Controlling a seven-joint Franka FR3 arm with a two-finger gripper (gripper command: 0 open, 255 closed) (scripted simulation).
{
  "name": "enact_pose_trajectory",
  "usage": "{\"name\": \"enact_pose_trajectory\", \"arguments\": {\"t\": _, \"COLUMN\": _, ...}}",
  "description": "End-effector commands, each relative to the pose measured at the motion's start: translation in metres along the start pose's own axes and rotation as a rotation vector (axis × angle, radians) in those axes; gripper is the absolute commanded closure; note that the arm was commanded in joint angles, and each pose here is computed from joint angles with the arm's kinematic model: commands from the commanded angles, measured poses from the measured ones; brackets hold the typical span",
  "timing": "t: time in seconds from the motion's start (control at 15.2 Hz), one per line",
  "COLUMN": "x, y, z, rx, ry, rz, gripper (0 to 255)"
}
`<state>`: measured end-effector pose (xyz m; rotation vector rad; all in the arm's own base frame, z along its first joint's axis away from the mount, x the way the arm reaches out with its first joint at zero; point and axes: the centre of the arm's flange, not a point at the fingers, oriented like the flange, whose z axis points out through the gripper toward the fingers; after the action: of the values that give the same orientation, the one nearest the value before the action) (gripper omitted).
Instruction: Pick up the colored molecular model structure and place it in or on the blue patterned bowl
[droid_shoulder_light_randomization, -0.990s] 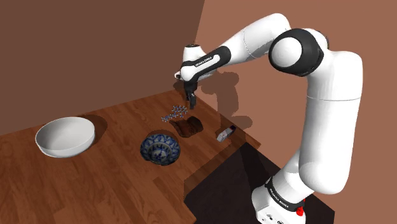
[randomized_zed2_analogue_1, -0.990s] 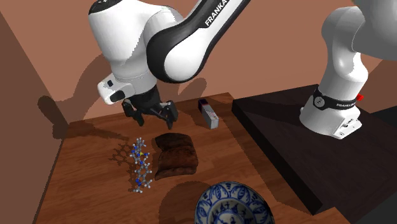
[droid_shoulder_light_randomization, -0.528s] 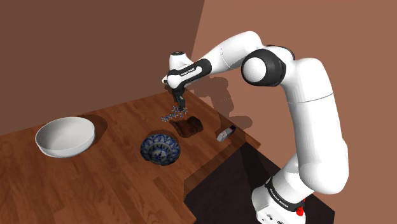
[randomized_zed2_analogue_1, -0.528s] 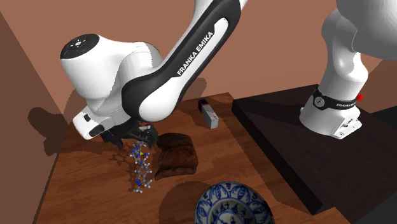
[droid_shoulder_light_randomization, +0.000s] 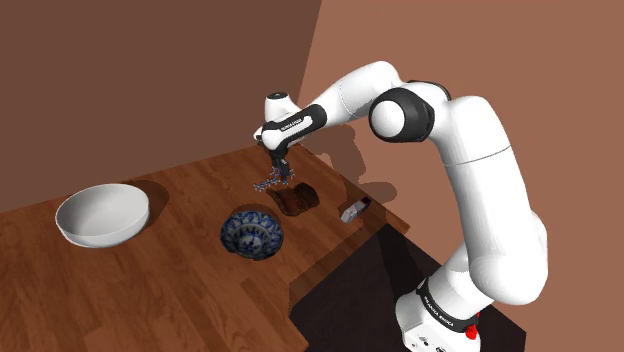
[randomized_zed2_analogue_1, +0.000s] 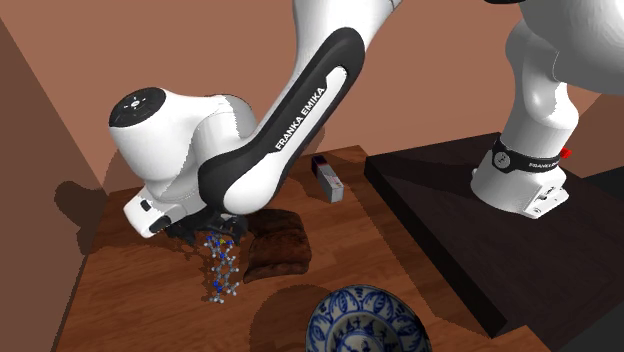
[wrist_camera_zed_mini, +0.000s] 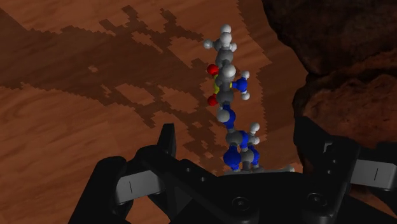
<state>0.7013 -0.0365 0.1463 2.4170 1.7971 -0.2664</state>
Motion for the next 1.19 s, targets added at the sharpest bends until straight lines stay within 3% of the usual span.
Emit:
{"name": "enact_pose_trajectory", "arguments": {"t": 0.0, "x": 0.0002, "y": 0.0001, "z": 0.0044, "rx": 0.0, "ry": 0.0, "rz": 0.0, "gripper": 0}}
{"name": "enact_pose_trajectory", "arguments": {"t": 0.4, "x": 0.0002, "y": 0.0001, "z": 0.0044, "rx": 0.0, "ry": 0.0, "rz": 0.0, "gripper": 0}}
{"name": "enact_pose_trajectory", "arguments": {"t": 0.46, "x": 0.0002, "y": 0.0001, "z": 0.0044, "rx": 0.0, "ry": 0.0, "rz": 0.0, "gripper": 255}}
{"name": "enact_pose_trajectory", "arguments": {"t": 1.12, "x": -0.0009, "y": 0.0, "z": -0.0007, "rx": 0.0, "ry": 0.0, "rz": 0.0, "gripper": 255}}
